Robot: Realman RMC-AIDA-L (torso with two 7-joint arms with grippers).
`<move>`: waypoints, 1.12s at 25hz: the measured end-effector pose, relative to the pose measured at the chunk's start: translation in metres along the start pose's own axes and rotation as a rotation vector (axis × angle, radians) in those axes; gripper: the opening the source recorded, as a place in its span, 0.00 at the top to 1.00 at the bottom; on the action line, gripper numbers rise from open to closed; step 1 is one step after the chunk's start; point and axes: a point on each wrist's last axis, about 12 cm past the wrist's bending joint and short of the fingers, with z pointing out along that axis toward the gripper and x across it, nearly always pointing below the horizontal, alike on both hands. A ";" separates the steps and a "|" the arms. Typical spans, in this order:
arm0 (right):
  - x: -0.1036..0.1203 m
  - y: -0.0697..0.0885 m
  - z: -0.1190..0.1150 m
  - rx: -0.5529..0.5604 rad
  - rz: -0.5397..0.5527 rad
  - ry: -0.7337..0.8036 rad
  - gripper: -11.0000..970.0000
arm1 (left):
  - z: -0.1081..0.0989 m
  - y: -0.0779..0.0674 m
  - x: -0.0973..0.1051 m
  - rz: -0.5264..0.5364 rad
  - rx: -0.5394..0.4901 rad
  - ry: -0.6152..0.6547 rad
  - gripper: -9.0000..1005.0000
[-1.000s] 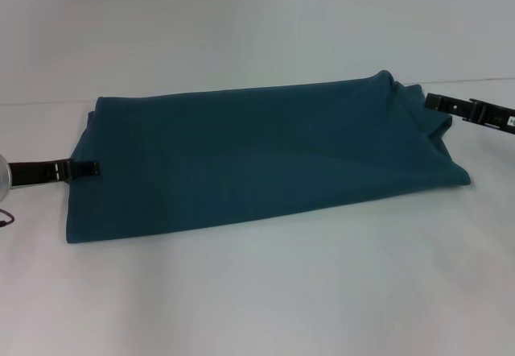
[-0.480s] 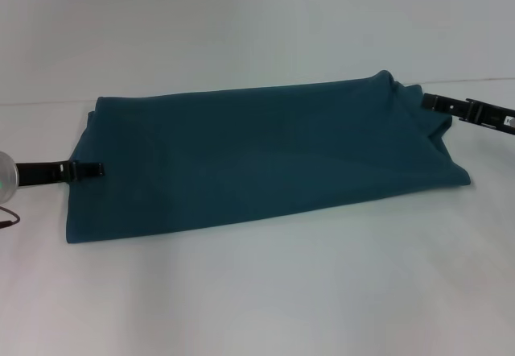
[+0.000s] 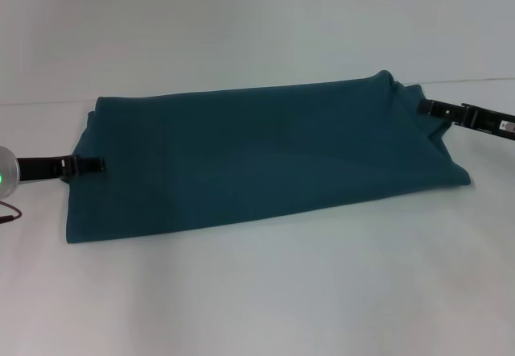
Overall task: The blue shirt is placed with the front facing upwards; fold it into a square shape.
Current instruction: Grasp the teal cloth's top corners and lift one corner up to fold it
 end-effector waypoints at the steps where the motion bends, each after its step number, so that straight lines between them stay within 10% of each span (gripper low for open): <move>1: 0.000 0.000 0.001 -0.001 0.000 0.001 0.16 | 0.000 0.000 0.000 -0.001 0.001 -0.001 0.12; 28: -0.006 0.003 0.004 0.000 -0.010 -0.005 0.16 | 0.008 0.006 0.017 -0.007 -0.041 0.009 0.13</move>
